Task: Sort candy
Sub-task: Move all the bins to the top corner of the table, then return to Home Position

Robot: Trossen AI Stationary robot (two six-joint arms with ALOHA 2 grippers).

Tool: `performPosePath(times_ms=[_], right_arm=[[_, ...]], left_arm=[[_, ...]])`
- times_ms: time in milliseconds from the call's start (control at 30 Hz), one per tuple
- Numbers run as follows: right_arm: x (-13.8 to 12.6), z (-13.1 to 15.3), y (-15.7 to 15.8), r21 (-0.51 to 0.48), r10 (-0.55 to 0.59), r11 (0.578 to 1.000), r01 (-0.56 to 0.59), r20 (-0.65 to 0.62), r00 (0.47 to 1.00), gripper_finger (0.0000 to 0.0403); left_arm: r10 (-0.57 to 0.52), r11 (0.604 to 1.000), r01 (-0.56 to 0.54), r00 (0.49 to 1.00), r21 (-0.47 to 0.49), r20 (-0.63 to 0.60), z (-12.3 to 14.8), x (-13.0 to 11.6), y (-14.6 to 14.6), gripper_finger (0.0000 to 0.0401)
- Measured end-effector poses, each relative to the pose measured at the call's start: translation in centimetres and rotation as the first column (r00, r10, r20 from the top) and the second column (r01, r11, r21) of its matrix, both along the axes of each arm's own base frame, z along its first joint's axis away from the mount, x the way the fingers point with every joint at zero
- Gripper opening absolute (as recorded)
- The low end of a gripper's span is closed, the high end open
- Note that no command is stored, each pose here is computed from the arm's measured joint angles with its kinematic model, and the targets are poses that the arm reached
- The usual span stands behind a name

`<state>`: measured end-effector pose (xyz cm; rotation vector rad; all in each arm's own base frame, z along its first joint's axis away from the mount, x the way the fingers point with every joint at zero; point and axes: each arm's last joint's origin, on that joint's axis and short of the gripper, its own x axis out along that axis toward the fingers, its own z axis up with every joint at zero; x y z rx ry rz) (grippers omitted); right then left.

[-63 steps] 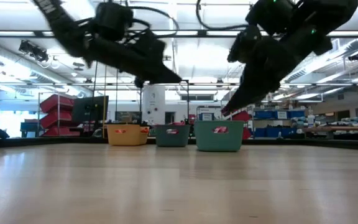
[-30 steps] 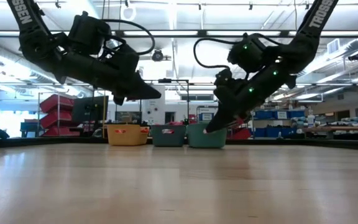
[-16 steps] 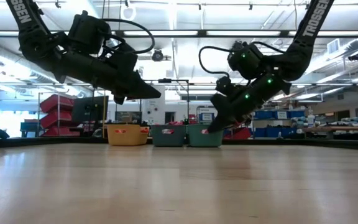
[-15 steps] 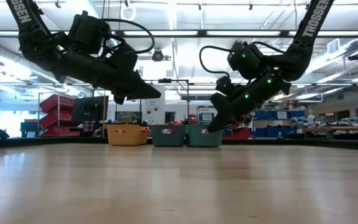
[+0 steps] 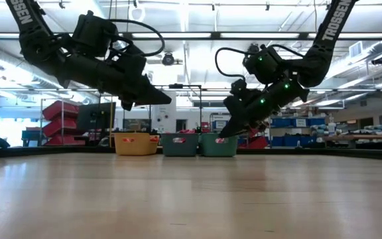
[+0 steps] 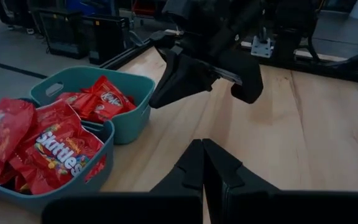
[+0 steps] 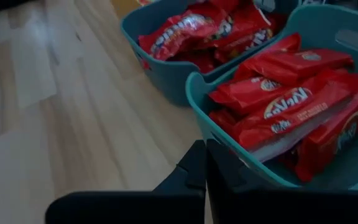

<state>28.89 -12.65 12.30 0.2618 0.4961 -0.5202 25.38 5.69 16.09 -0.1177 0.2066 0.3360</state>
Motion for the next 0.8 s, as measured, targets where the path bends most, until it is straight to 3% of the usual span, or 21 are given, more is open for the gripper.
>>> performPosePath(times_ms=[367,600,800], right_arm=[[0.1,0.3,-0.1,-0.020,0.012,1.000,-0.011,0.024,1.000,0.0000],[0.5,2.5,2.3,-0.122,0.236,0.965,-0.233,0.009,0.972,0.0000],[-1.4,3.6,4.6,-0.201,0.323,0.926,-0.319,-0.012,0.946,0.0000]], left_arm=[[-0.029,0.999,0.030,0.999,0.015,-0.039,2.0,-1.5,-0.4,0.0000],[-0.118,0.992,0.116,0.992,0.046,0.039,2.9,-3.7,-1.1,0.0000],[-0.127,0.991,0.123,0.990,0.061,0.069,2.2,-6.3,-1.6,0.0000]])
